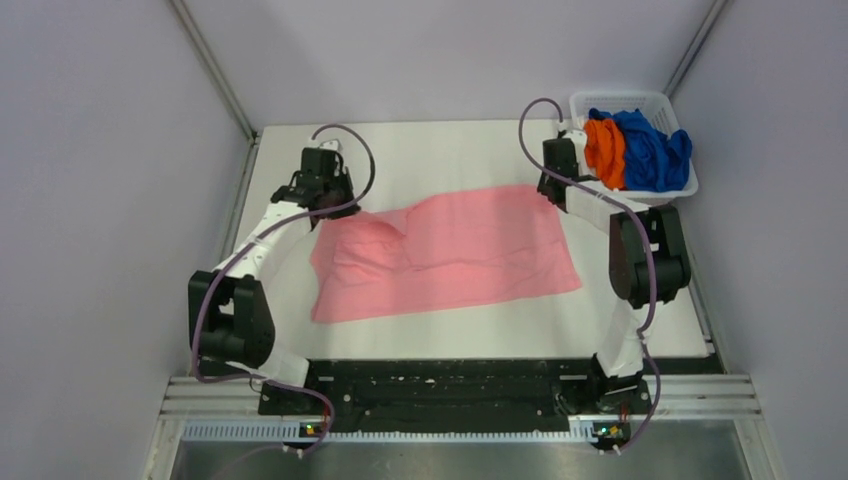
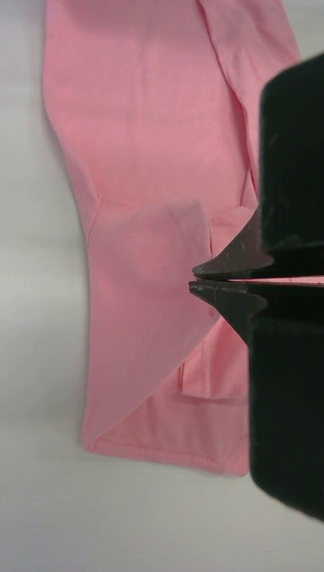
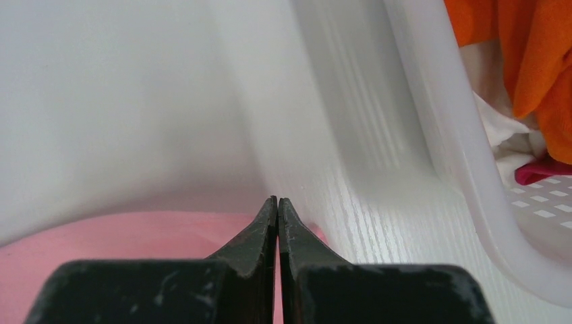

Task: Fold and stack the t-shirts
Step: Fold the other side of the tshirt into a rectangle

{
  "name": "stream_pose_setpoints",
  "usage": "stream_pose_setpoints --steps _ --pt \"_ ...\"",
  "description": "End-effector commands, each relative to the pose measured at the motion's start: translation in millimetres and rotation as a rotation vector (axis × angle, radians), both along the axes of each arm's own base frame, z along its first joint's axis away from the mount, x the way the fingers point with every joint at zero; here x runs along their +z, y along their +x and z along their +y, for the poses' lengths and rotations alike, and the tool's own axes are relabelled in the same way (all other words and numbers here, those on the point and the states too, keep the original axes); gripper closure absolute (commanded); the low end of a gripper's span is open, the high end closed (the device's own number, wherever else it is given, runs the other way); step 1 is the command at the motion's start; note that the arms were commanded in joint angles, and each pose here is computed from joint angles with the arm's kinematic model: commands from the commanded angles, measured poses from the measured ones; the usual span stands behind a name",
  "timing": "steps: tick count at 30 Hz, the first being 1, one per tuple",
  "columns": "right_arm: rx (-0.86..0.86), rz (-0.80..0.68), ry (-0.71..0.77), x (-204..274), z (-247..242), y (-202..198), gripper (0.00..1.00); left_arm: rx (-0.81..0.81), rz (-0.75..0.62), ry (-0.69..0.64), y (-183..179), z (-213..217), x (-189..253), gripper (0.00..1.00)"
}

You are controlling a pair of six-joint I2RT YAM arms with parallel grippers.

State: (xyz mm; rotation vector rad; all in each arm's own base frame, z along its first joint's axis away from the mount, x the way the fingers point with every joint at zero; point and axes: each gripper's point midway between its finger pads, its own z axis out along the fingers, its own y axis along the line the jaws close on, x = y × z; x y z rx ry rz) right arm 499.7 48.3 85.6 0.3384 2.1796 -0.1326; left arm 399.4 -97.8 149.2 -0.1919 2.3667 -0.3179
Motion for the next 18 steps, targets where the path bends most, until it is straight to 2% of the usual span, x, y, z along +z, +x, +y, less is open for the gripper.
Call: stream_pose_setpoints --steps 1,10,18 --pt "0.014 -0.056 -0.006 26.2 -2.7 -4.8 1.0 0.043 -0.04 -0.027 -12.8 2.5 16.4 1.0" --pt "0.01 -0.051 -0.051 36.6 -12.7 -23.2 1.0 0.094 -0.023 -0.083 -58.1 7.4 22.6 1.0" --pt "0.018 -0.061 -0.099 50.6 -18.6 -20.9 1.0 0.177 0.028 -0.066 -98.2 23.3 16.8 1.0"
